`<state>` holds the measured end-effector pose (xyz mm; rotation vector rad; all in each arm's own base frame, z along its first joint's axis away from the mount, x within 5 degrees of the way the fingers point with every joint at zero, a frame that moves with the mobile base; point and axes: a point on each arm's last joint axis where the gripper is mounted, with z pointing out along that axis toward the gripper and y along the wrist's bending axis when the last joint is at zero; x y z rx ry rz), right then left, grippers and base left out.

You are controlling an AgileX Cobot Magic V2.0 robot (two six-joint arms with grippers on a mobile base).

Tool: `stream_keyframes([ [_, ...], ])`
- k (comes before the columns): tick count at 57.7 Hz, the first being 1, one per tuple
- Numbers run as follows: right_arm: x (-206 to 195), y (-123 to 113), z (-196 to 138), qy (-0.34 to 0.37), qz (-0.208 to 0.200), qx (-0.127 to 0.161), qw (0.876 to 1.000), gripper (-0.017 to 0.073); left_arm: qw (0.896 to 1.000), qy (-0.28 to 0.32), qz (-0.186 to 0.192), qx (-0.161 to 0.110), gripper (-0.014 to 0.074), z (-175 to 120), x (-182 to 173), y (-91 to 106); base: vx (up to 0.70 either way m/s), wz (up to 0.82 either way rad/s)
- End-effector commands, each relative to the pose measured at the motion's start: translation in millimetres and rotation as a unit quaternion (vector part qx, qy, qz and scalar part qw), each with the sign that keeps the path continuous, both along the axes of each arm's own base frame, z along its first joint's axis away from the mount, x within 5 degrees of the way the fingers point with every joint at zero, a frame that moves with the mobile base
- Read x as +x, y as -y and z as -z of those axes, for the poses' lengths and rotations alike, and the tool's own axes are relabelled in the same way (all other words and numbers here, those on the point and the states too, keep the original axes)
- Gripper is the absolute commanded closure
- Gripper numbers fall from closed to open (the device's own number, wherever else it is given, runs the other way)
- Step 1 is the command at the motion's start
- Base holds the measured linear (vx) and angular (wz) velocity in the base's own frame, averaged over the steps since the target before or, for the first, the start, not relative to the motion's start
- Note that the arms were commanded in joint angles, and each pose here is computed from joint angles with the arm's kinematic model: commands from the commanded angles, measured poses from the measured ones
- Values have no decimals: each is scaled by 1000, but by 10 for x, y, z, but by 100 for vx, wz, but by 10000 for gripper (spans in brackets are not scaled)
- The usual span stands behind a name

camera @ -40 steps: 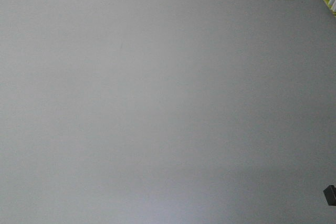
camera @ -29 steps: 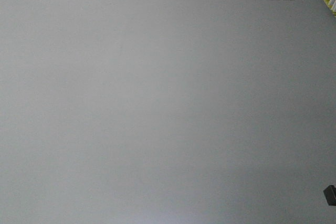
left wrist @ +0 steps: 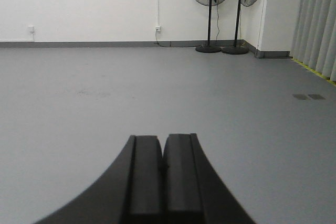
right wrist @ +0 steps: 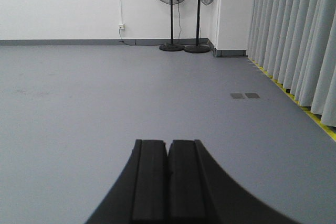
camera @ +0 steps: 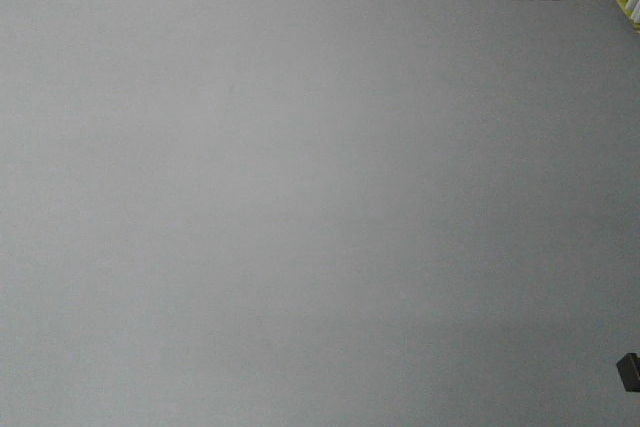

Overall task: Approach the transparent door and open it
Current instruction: 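Drive the base forward across the grey floor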

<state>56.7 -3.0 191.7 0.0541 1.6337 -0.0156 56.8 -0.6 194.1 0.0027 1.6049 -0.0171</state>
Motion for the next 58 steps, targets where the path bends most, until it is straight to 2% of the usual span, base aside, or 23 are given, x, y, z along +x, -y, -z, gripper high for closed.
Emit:
stream_keyframes([
  [1, -6, -10, -68, 46, -5, -5, 999, 565, 999, 36, 4, -7, 600, -26, 2, 6, 0, 0],
  [58, -6, -10, -68, 46, -5, -5, 999, 565, 999, 36, 4, -7, 600, -26, 2, 6, 6, 3],
])
